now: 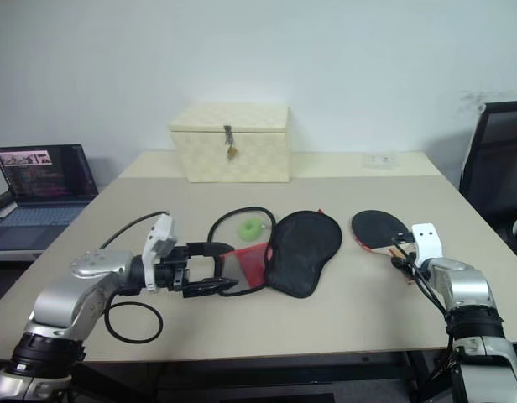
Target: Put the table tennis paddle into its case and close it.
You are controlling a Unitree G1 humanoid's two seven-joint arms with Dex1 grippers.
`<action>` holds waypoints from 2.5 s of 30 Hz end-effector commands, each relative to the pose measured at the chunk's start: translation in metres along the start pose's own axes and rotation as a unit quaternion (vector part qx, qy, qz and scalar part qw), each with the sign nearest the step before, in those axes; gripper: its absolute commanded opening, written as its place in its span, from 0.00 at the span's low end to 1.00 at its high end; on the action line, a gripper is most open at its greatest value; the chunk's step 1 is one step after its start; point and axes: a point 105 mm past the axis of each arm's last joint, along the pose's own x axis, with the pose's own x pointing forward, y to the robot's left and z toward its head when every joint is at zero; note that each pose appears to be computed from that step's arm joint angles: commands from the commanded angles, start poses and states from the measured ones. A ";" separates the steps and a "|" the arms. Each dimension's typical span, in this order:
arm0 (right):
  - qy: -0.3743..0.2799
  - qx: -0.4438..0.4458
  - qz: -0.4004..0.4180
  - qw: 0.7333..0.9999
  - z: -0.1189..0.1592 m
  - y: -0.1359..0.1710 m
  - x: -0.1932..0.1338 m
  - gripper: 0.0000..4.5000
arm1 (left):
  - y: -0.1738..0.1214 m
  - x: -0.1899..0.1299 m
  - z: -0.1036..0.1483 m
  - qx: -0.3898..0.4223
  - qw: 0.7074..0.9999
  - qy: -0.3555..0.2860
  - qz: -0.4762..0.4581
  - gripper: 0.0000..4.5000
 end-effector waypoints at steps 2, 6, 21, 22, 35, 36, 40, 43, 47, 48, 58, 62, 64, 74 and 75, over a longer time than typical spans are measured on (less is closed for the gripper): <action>-0.006 -0.026 0.011 1.000 0.005 0.006 0.003 0.58 | -0.011 -0.001 0.022 0.026 0.999 -0.019 -0.028 1.00; -0.012 -0.036 0.011 0.999 0.009 0.006 0.006 0.58 | -0.010 0.001 0.024 0.030 0.999 -0.018 -0.031 1.00; -0.026 -0.024 0.003 0.999 0.021 0.009 0.017 0.32 | -0.009 0.002 0.021 0.031 0.999 -0.014 -0.026 1.00; -0.029 -0.021 -0.002 0.999 0.023 0.008 0.017 0.25 | -0.009 0.002 0.020 0.030 0.999 -0.013 -0.025 1.00; -0.138 0.017 0.067 0.988 0.092 0.071 -0.049 0.23 | -0.010 -0.020 0.014 0.017 1.000 -0.002 0.008 1.00; -0.135 0.030 0.084 0.987 0.089 0.089 -0.051 0.23 | -0.011 -0.022 0.013 0.015 1.000 -0.001 0.011 1.00; -0.120 0.062 0.118 0.984 0.078 0.131 -0.056 0.23 | -0.014 -0.027 0.011 0.010 1.000 0.001 0.019 1.00; -0.105 0.076 0.135 0.982 0.067 0.156 -0.052 0.23 | -0.014 -0.029 0.010 0.008 1.000 0.002 0.025 1.00; -0.092 0.087 0.146 0.981 0.061 0.183 -0.039 0.23 | -0.016 -0.031 0.009 0.006 0.999 0.002 0.033 1.00; -0.091 0.087 0.145 0.981 0.061 0.184 -0.037 0.23 | -0.016 -0.031 0.009 0.006 0.999 0.002 0.034 1.00; -0.081 0.070 0.147 0.983 0.056 0.192 -0.027 0.23 | -0.018 -0.034 0.007 0.004 0.999 0.004 0.044 1.00; -0.075 0.061 0.147 0.984 0.053 0.193 -0.025 0.23 | -0.018 -0.033 0.007 0.005 0.999 0.004 0.045 1.00; -0.073 0.060 0.146 0.985 0.052 0.193 -0.024 0.23 | -0.018 -0.033 0.007 0.005 0.999 0.003 0.045 1.00; -0.080 0.072 0.125 0.986 0.055 0.191 -0.021 0.50 | -0.015 -0.030 0.007 0.005 0.999 0.002 0.043 1.00; -0.082 0.072 0.123 0.986 0.056 0.191 -0.021 0.57 | -0.015 -0.030 0.006 0.006 0.999 0.002 0.043 1.00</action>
